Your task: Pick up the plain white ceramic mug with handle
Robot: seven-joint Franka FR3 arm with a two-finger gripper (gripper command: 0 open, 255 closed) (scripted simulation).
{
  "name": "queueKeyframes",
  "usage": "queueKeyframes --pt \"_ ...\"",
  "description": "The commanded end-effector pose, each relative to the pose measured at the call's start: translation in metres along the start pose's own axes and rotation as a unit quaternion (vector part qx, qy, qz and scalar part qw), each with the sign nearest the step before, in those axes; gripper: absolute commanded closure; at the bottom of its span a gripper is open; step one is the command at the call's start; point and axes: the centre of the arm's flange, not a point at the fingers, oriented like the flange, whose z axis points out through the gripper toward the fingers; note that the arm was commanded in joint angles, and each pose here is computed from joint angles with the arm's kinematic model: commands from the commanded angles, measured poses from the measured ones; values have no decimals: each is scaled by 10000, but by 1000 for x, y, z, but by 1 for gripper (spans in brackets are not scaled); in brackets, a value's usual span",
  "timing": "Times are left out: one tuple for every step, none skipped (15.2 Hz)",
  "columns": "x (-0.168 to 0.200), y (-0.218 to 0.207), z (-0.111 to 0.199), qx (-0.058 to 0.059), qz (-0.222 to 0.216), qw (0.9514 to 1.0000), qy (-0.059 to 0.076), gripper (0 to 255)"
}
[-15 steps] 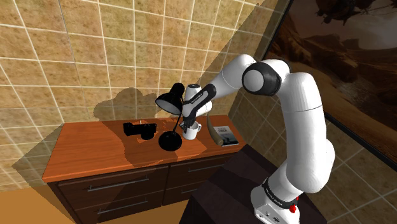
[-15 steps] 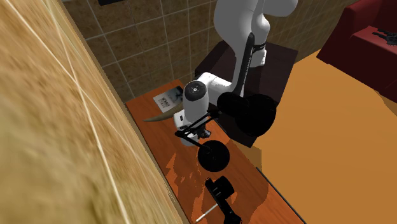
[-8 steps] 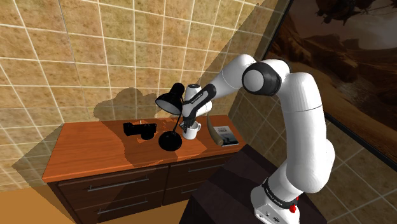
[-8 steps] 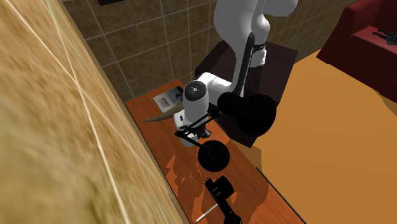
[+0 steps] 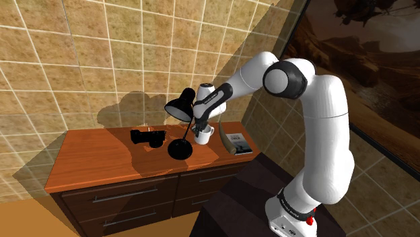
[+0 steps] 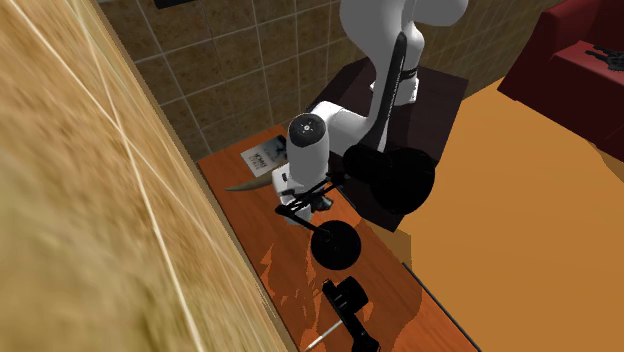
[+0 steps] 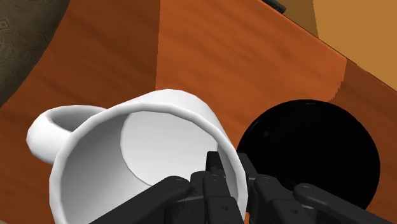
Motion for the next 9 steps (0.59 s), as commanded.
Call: queueKeyframes --pt "-1 0 -11 0 0 10000 0 255" --pt "-1 0 -16 0 0 10000 0 255" --pt "-1 0 -21 0 0 10000 0 255" --pt "-2 0 -26 0 0 10000 0 255" --pt "-2 0 -32 0 0 10000 0 255" --pt "-2 1 -37 0 0 10000 0 255" --pt "-3 1 -42 0 0 10000 0 255" --pt "-3 1 -43 0 0 10000 0 255" --pt "-3 1 -43 0 0 10000 0 255"
